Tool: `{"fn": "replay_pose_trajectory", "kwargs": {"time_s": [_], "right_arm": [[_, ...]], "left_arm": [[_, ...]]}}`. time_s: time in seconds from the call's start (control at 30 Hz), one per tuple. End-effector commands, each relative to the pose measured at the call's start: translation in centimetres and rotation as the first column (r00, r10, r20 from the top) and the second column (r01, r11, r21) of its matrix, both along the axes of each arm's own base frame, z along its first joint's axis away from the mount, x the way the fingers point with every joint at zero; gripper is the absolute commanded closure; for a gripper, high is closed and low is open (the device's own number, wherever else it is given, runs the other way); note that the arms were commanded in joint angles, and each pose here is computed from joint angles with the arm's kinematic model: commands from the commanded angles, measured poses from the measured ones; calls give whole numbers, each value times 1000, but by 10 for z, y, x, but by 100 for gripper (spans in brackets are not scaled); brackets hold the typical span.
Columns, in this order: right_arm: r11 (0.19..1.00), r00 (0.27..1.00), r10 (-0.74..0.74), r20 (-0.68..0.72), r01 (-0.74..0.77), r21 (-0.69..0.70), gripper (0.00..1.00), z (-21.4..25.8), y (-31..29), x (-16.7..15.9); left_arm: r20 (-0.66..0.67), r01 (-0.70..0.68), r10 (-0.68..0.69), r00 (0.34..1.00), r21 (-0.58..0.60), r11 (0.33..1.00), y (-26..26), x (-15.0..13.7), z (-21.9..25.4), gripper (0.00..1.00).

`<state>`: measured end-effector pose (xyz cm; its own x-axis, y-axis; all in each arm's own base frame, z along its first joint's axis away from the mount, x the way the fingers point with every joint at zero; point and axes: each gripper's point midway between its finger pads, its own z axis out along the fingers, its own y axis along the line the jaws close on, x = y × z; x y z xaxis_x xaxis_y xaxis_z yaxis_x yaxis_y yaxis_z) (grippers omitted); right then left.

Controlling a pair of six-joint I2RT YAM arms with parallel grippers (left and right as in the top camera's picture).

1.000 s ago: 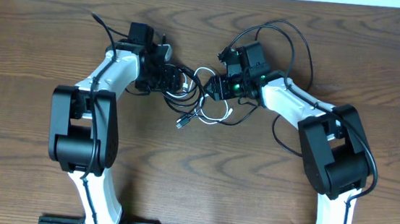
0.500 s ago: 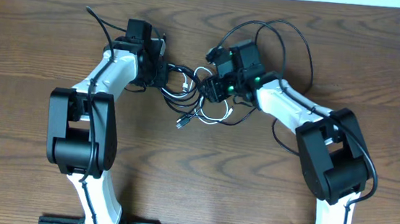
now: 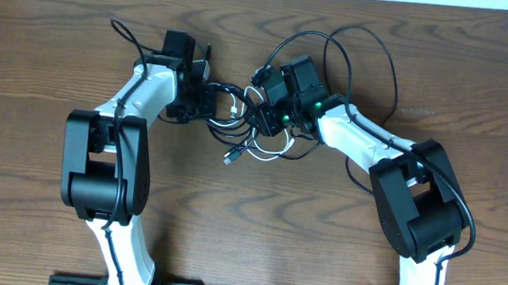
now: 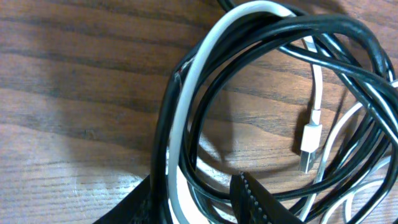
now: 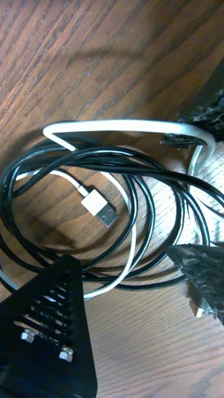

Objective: Untangle cables
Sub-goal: 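Hold the bundle with both grippers close together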

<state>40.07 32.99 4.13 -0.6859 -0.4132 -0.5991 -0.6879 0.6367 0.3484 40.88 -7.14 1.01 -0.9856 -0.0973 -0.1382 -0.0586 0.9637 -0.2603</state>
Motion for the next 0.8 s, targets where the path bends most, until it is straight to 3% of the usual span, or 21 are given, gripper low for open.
{"fn": "replay_pose_trajectory", "kwargs": {"time_s": [0.0, 0.1, 0.3, 0.37, 0.57, 0.63, 0.7, 0.77], "right_arm": [[1000, 999, 17, 47, -17, 14, 51, 19, 4, 3], [1000, 999, 9, 50, -9, 7, 24, 18, 2, 5], [994, 993, -64, 95, 73, -85, 12, 10, -14, 17], [993, 993, -70, 100, 79, -93, 1, 9, -14, 18], [993, 993, -70, 100, 79, -93, 1, 9, -14, 18], [993, 993, -68, 100, 77, -93, 1, 9, -13, 17], [993, 993, -68, 100, 77, -93, 1, 9, -13, 17], [993, 993, -68, 100, 77, -93, 1, 9, -13, 17]], "left_arm": [[-25, -46, 46, 999, -14, 999, -1, -2, -7, 62], [12, -48, 48, 999, -12, 999, 0, 7, -6, 61], [79, -45, 47, 996, -20, 999, -2, 23, -3, 58], [86, -45, 46, 995, -21, 999, -2, 23, -5, 61], [64, -45, 46, 997, -19, 999, -2, 17, -9, 64], [64, -45, 46, 997, -19, 999, -2, 17, -9, 62], [65, -45, 46, 997, -19, 999, -2, 17, -9, 52], [68, -45, 46, 997, -19, 999, -2, 18, -8, 51]]}}
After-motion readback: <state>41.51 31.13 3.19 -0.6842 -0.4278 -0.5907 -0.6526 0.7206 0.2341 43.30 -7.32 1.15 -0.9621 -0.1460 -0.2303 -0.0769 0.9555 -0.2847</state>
